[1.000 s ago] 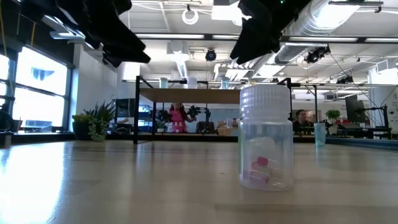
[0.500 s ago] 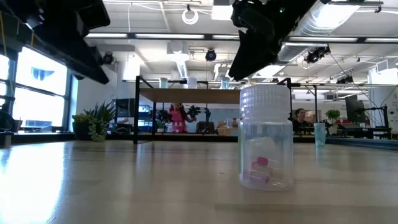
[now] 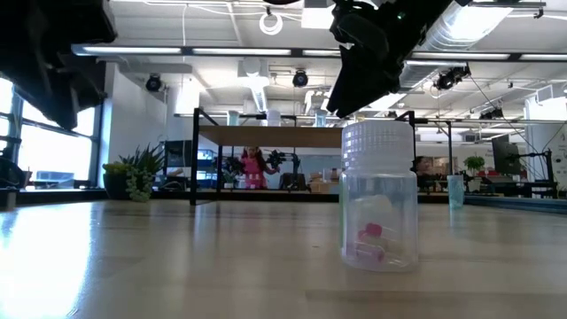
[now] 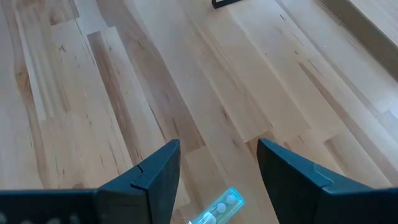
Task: Pick and place medicine bottles onto shelf by color
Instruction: Put the bottom yellow pill bottle on the shelf aligned with the other yellow pill bottle
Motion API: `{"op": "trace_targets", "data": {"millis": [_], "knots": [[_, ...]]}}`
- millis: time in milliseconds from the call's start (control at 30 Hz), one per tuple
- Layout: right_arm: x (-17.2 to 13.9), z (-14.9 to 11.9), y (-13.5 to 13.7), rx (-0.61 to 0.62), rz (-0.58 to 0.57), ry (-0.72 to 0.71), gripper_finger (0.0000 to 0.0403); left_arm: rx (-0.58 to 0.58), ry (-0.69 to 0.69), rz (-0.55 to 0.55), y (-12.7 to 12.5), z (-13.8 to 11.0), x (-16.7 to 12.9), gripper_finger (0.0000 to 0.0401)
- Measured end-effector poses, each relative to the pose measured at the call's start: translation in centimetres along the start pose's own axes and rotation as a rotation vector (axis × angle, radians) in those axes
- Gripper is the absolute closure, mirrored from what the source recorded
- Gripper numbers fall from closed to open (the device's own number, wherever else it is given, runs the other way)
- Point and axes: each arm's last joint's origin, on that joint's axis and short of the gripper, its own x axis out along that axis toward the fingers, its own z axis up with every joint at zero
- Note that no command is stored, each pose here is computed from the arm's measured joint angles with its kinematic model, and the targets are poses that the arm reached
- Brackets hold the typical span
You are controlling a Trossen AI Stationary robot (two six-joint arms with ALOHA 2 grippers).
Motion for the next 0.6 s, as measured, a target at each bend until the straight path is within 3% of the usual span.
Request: {"op": "trace_targets", "data": {"millis": [600], "knots": [[0.0,0.0,0.0,0.0,0.0,0.001,0.0199,-0.027,0.071,-0.074,-2.8,-3.5,-0.9,0.0204]]}}
